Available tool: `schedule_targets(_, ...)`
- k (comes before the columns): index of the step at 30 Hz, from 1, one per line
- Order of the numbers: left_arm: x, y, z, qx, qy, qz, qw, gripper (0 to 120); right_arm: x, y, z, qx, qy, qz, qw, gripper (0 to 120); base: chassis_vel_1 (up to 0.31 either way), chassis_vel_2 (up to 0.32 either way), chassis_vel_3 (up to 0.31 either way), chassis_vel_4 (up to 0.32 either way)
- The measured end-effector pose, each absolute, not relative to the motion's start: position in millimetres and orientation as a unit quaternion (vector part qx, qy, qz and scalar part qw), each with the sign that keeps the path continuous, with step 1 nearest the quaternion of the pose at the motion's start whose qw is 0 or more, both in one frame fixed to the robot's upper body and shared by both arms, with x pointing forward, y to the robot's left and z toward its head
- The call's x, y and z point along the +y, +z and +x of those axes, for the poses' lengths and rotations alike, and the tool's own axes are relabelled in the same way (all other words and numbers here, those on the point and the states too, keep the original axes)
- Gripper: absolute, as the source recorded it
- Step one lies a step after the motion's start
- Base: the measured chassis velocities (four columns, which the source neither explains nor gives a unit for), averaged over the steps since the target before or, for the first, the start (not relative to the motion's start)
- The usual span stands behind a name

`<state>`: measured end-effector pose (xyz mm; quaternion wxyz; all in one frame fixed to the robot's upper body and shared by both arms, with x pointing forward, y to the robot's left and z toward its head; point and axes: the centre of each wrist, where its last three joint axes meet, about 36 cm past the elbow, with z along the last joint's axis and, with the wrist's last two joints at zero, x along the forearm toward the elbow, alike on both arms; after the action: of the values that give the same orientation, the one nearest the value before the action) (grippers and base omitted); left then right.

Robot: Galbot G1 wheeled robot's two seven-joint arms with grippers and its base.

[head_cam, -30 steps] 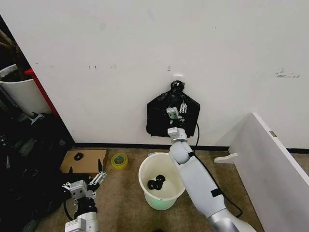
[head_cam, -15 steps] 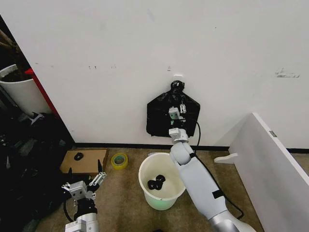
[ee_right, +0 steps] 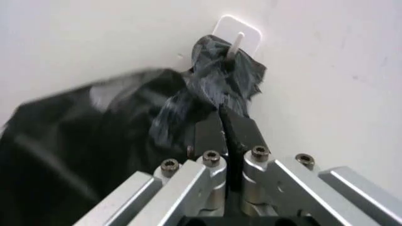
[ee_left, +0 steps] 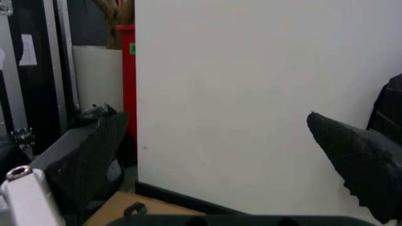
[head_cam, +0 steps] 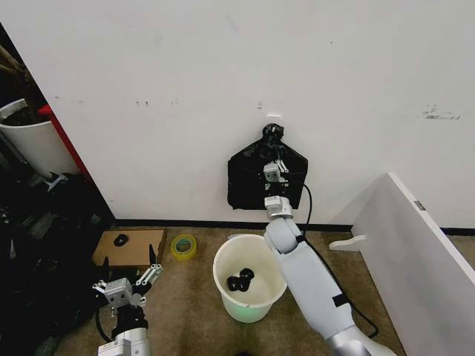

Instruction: Place the garbage bag over the trash bin.

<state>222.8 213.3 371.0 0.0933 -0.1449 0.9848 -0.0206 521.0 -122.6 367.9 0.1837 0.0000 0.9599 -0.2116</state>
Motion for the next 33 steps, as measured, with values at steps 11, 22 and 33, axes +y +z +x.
schedule_targets(11, 209.6, 371.6, 225.8, 0.984, -0.028, -0.144, 0.1, 100, -139.5, 325.8, 441.7, 0.955, -0.243, -0.042, 0.162, 0, 0.0, 0.0, 0.0, 0.0)
schedule_targets(22, 209.8, 373.2, 229.5, 0.984, -0.03, -0.139, 0.105, 100, -148.7, 308.7, 391.3, 0.948, -0.268, -0.066, 0.155, 0, 0.0, 0.0, 0.0, 0.0)
schedule_targets(33, 212.7, 376.4, 234.3, 0.984, -0.036, -0.138, 0.11, 100, -173.1, 300.2, 348.0, 0.935, -0.31, -0.097, 0.145, 0, 0.0, 0.0, 0.0, 0.0)
